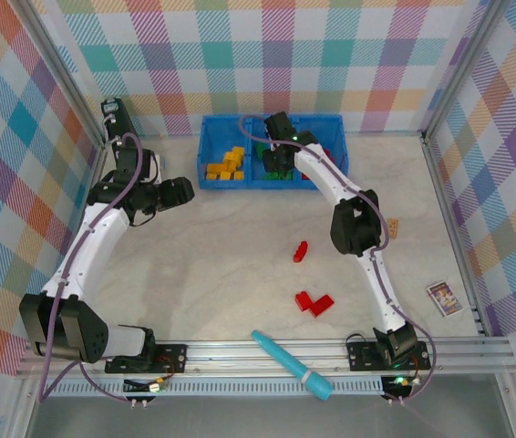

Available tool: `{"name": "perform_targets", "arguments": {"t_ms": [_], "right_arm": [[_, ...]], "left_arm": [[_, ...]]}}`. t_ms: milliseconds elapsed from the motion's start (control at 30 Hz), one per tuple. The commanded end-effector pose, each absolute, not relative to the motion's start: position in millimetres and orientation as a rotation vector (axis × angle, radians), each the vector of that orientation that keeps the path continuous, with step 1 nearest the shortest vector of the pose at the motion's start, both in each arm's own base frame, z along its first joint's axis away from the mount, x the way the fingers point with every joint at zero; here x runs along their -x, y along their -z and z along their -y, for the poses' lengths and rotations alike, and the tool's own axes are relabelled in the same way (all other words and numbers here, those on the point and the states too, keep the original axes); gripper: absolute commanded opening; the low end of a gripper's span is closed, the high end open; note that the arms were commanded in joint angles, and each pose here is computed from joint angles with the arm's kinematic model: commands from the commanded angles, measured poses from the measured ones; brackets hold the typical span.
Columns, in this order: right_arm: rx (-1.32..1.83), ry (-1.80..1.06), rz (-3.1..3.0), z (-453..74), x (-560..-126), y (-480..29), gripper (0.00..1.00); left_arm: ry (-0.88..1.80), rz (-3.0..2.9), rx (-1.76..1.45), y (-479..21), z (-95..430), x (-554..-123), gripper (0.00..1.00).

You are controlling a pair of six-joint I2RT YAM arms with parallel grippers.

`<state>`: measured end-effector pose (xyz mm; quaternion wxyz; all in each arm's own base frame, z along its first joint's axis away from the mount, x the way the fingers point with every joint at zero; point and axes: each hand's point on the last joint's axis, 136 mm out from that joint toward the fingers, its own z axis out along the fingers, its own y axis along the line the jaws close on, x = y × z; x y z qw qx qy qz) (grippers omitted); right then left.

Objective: Sort the legos into containers by color
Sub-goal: Place the lego in the container, then pick up the lego from the center of the table.

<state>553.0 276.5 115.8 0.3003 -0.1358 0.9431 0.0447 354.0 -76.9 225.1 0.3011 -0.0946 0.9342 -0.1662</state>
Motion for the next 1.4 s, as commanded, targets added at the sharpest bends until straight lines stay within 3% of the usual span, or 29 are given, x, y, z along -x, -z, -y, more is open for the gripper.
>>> {"name": "perform_targets", "arguments": {"t_ms": [0, 233, 400, 600, 767, 967, 1133, 1233, 1367], "right_arm": [[0.328, -0.199, -2.416, -274.2, -540.3, -181.2, 0.44], [0.253, -0.291, -2.453, -254.1, -475.0, -220.1, 0.50], [-0.078, -0.226, -2.662, -200.9, -396.4, -188.9, 0.53], [-0.484, -0.466, -2.792, -193.4, -316.4, -129.0, 0.74], [-0.598, -0.502, -2.809, -198.3, -292.9, -98.4, 0.75], [-0.581, -0.503, -2.860, -215.0, -294.0, -67.5, 0.75], [-0.574, -0.461, -2.912, -220.0, -295.1, -42.0, 0.72], [-0.556, -0.413, -2.934, -217.5, -294.9, -34.3, 0.63], [-0.514, -0.338, -2.955, -211.4, -293.7, -30.6, 0.45]], "left_arm": [[0.460, -2.463, 0.227, -235.0, 81.6, -347.6, 0.78], [0.487, -2.457, 0.221, -234.7, 86.0, -348.3, 0.77], [0.499, -2.451, 0.206, -238.8, 90.0, -349.2, 0.78], [0.505, -2.466, 0.173, -236.0, 98.0, -351.8, 0.78], [0.523, -2.468, 0.131, -236.7, 108.7, -353.3, 0.78], [0.527, -2.466, 0.122, -239.7, 111.4, -352.3, 0.78], [0.521, -2.468, 0.123, -240.9, 110.3, -350.9, 0.78], [0.518, -2.468, 0.121, -241.8, 110.2, -351.4, 0.78], [0.521, -2.474, 0.121, -240.0, 111.2, -353.4, 0.78]]}}
